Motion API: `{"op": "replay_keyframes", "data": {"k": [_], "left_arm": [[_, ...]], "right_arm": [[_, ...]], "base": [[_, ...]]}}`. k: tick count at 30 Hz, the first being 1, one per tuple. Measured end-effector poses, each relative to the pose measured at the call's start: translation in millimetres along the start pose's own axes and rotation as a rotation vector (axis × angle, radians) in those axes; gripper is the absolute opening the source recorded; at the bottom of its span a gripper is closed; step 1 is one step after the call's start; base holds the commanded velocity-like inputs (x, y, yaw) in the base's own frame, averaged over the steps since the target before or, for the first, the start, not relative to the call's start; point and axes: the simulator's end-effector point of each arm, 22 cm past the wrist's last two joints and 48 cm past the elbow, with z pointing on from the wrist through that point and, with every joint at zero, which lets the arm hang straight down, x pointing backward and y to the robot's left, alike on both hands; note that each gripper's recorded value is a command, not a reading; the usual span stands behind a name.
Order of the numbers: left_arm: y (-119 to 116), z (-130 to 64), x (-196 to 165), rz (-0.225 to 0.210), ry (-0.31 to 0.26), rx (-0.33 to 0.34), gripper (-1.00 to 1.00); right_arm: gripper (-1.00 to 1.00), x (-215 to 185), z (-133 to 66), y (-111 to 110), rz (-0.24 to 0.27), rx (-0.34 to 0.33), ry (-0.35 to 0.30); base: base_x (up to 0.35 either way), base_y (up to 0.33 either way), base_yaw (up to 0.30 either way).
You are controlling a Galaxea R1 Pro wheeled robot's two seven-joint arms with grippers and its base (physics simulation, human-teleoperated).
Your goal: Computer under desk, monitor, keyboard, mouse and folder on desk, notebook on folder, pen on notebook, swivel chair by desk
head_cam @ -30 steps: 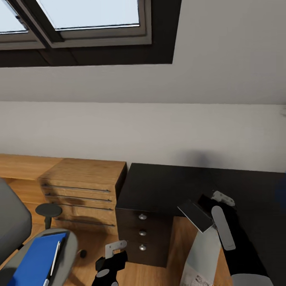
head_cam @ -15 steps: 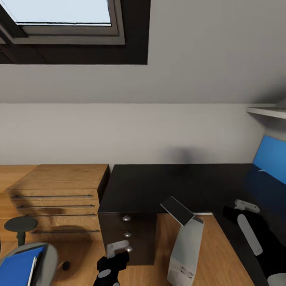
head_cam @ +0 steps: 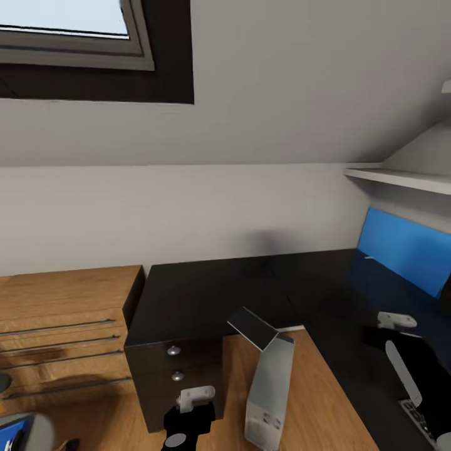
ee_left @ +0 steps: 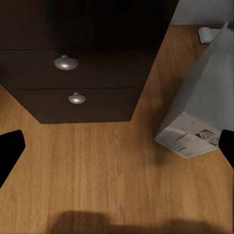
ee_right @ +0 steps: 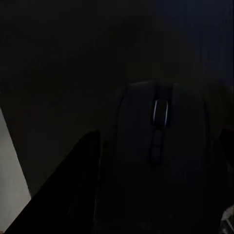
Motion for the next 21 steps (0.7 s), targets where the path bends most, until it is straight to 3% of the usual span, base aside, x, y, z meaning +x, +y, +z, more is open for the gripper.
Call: {"op": "replay_keyframes", "data": {"k": [5,10,15,21], "left_arm": [[0,-0.7,-1,-0.001,-0.003,0.001,1.00],[-1,-1.6,-3,0.000,-0.007,0.003,1.00],[-2,-2.2,-4,0.001,-0.010,0.005,1.00],[-3,-2.7,-3,0.004,-0.010,0.008,1.00]], "right_arm": [[-1.00,1,0.8,2,-0.112,-0.016,-0.002],[-1.00,23,8.9,-1,-0.236,-0.020,0.051],[-1.00,26,11.1,8,-0.282,-0.058,0.038],[-1.00,28,14.6,14,-0.293,-0.077,0.019]], "base": [[0.000,0.000,-0.284],[0.000,0.000,-0.282],[0.000,0.000,-0.173],[0.000,0.000,-0.011]]}}
